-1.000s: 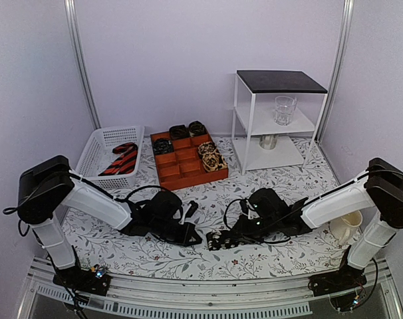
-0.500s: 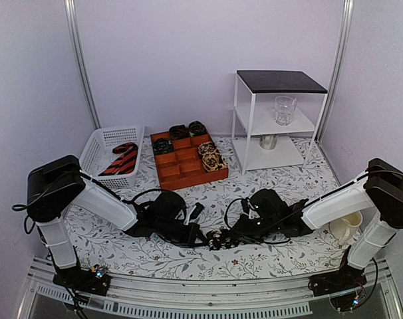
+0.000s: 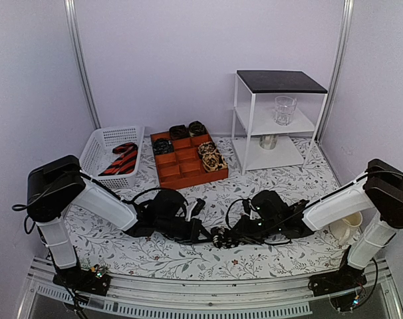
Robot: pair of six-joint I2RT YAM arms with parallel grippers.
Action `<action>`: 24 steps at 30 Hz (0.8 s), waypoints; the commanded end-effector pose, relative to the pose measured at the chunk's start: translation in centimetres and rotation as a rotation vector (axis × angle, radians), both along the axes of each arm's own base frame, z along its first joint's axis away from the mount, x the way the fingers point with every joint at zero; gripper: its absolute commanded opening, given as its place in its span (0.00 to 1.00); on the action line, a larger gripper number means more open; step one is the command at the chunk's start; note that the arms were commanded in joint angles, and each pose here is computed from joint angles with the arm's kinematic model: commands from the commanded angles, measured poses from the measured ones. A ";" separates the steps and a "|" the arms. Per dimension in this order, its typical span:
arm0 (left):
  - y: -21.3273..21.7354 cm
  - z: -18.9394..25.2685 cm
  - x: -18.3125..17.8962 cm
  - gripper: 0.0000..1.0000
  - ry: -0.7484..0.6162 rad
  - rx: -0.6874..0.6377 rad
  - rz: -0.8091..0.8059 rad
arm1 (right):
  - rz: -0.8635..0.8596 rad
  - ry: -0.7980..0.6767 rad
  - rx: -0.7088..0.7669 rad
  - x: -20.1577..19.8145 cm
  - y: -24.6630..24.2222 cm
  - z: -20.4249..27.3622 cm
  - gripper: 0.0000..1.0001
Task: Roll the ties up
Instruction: Roll the tie at the center of the board.
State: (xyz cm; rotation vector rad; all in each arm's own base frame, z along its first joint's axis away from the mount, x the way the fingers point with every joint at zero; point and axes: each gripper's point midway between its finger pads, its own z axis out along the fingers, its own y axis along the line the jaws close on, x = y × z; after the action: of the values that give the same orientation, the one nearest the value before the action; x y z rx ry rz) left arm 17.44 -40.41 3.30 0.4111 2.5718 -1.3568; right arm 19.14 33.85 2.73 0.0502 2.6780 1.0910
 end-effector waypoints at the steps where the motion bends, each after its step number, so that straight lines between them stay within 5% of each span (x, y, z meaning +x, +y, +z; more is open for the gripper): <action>1: -1.1 1.7 0.2 0.00 -0.020 -0.070 -0.010 | 0.013 -0.007 -0.016 -0.3 -0.3 -0.3 0.15; 15: -2.7 2.8 0.6 0.00 -0.031 -0.125 -0.027 | 0.006 -0.110 0.030 1.0 -0.7 1.6 0.07; 24: -3.7 3.0 0.8 0.00 -0.032 -0.140 -0.036 | 0.019 -0.077 0.044 1.0 -0.5 1.2 0.15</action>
State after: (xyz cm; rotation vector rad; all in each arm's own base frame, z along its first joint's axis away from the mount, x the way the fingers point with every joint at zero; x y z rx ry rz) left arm 18.36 -42.85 5.46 0.4239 2.4766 -1.4728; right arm 19.92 33.02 3.15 0.0026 2.6222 1.0884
